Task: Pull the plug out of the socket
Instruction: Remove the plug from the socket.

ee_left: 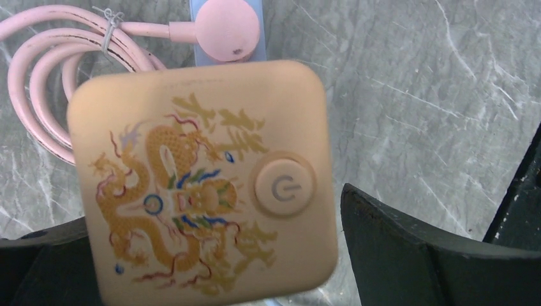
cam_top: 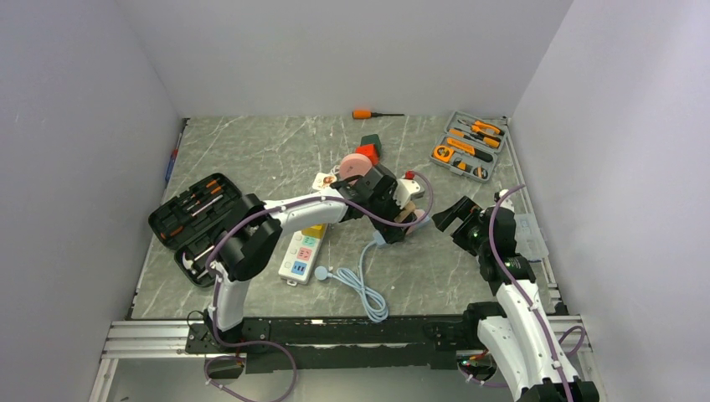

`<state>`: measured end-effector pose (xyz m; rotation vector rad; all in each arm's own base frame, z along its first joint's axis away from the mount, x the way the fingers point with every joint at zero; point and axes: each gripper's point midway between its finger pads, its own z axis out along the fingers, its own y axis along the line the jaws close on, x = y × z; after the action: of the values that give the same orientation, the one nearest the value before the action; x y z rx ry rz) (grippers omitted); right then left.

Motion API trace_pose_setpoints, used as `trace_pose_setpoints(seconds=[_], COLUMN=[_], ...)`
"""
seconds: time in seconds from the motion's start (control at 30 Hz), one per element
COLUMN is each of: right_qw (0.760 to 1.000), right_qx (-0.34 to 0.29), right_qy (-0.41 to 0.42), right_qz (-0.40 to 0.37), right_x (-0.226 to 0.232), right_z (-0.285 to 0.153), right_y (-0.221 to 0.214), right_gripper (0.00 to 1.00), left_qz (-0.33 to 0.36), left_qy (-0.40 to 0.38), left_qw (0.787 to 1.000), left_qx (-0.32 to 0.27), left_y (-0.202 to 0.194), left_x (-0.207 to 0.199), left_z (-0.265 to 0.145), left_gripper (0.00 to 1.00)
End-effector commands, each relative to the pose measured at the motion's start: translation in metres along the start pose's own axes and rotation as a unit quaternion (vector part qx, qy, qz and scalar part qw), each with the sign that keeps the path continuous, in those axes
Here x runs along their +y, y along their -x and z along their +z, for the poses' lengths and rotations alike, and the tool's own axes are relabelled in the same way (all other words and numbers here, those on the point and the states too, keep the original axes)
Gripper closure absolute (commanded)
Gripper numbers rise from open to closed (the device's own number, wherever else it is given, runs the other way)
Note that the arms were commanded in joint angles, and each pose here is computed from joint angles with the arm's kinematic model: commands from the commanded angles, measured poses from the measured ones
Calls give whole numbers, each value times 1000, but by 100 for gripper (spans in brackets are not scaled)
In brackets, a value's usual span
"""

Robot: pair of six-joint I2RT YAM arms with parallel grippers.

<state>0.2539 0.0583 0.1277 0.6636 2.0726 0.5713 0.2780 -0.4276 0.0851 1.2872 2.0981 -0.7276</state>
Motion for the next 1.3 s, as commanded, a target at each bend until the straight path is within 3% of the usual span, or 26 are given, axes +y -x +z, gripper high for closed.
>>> trace_pose_setpoints(seconds=[0.0, 0.3, 0.4, 0.5, 0.6, 0.77, 0.93, 1.27], right_qw=[999, 1000, 1000, 1000, 1000, 1000, 999, 995], right_qx=[-31, -28, -27, -27, -26, -28, -23, -50], right_qy=[11, 11, 8, 5, 5, -7, -2, 55], right_qz=[-8, -10, -8, -6, -2, 10, 33, 72], right_x=[10, 8, 6, 5, 5, 1, 5, 29], right_z=[-5, -4, -4, -4, -4, -3, 1, 2], right_y=[17, 15, 14, 13, 13, 13, 13, 28], right_gripper=[0, 0, 0, 1, 1, 2, 3, 8], left_qz=[-8, -9, -2, -4, -4, -28, -47, -98], left_qy=[18, 28, 9, 9, 15, 33, 63, 70], left_qw=[999, 999, 999, 998, 998, 996, 989, 980], left_qx=[-39, -46, -52, -55, -56, -79, -127, -161], left_y=[26, 26, 32, 36, 42, 70, 117, 137], left_x=[5, 13, 7, 5, 6, 7, 21, 32], left_z=[9, 25, 27, 26, 23, 5, -33, -88], left_gripper=[1, 2, 24, 56, 73, 75, 84, 90])
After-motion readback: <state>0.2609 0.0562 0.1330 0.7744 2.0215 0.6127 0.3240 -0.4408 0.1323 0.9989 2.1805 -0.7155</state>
